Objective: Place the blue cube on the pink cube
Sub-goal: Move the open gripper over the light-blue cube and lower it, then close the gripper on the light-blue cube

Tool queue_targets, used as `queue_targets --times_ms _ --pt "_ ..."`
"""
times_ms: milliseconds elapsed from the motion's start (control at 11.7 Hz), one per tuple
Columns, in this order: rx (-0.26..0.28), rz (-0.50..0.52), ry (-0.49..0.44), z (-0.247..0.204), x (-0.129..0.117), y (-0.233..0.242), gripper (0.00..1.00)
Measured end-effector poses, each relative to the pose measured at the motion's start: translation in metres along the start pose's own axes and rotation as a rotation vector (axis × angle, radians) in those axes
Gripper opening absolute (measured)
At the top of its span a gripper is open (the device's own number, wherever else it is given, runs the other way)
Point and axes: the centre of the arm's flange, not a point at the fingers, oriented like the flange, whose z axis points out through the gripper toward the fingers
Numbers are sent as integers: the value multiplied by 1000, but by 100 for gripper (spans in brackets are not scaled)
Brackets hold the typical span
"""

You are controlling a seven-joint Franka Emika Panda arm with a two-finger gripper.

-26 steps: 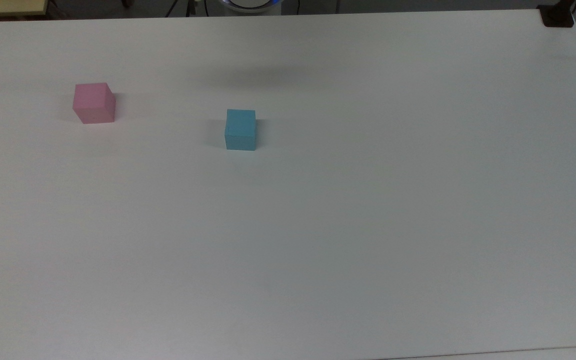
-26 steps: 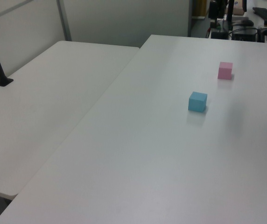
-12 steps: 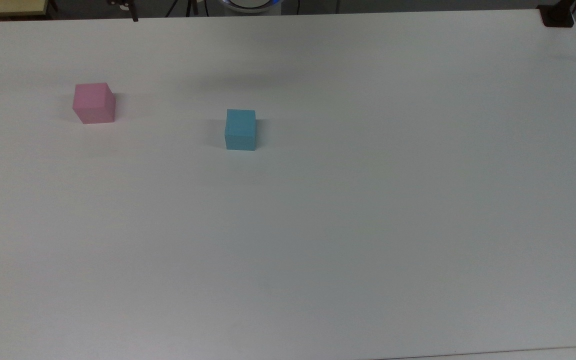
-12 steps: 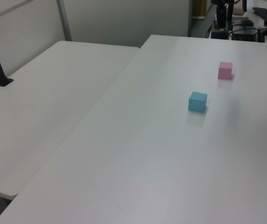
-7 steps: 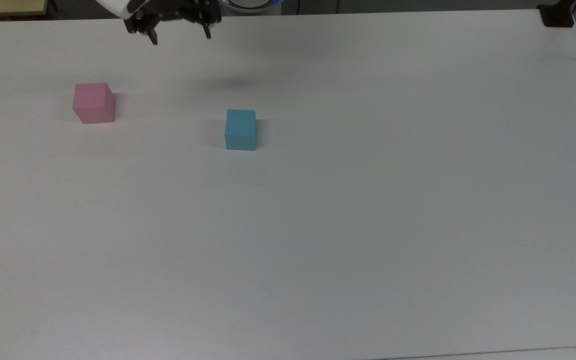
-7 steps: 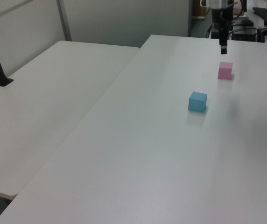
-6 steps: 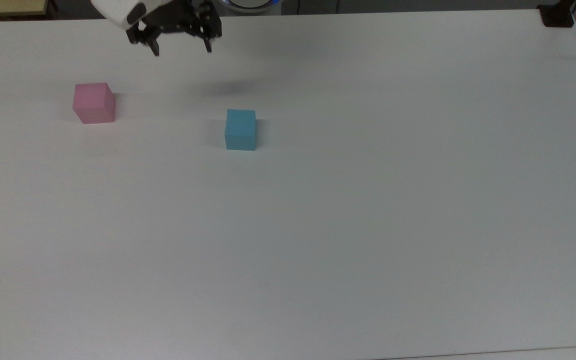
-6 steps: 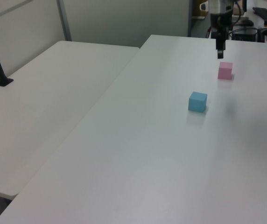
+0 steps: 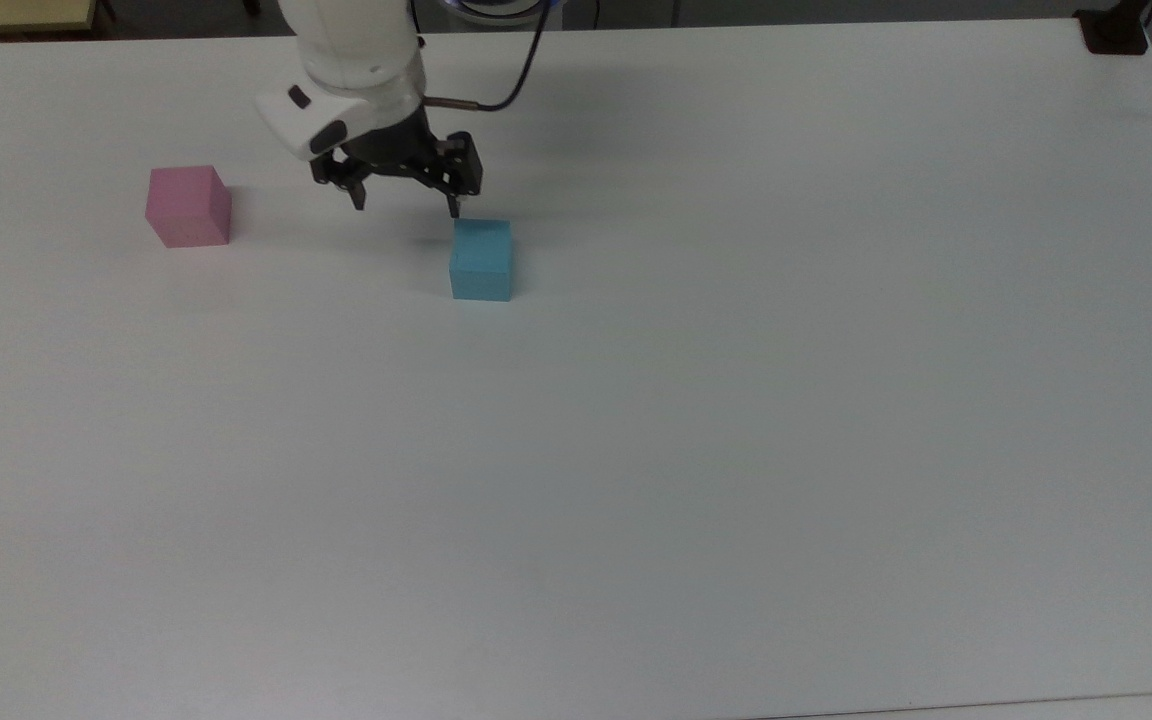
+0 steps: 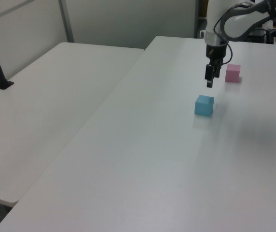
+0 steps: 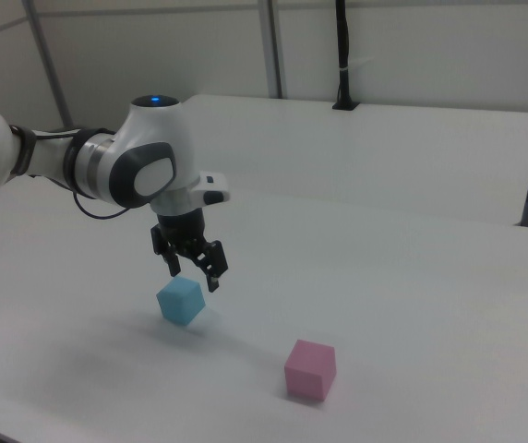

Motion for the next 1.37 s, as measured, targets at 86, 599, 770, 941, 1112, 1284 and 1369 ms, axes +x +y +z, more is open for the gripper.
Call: queue_targets --times_ms 86,599,770,941,1112,1284,1369 --pt "2 8 -2 3 1 -15 100" --pt "-27 16 -18 40 6 -76 100" --pt "-78 18 -16 54 9 -77 100" --pt "-121 22 -21 63 9 -78 94" --pt "-129 54 -19 67 11 -85 72" --pt "-128 97 2 52 19 -88 59" --pt "-136 109 -7 36 24 -86 57"
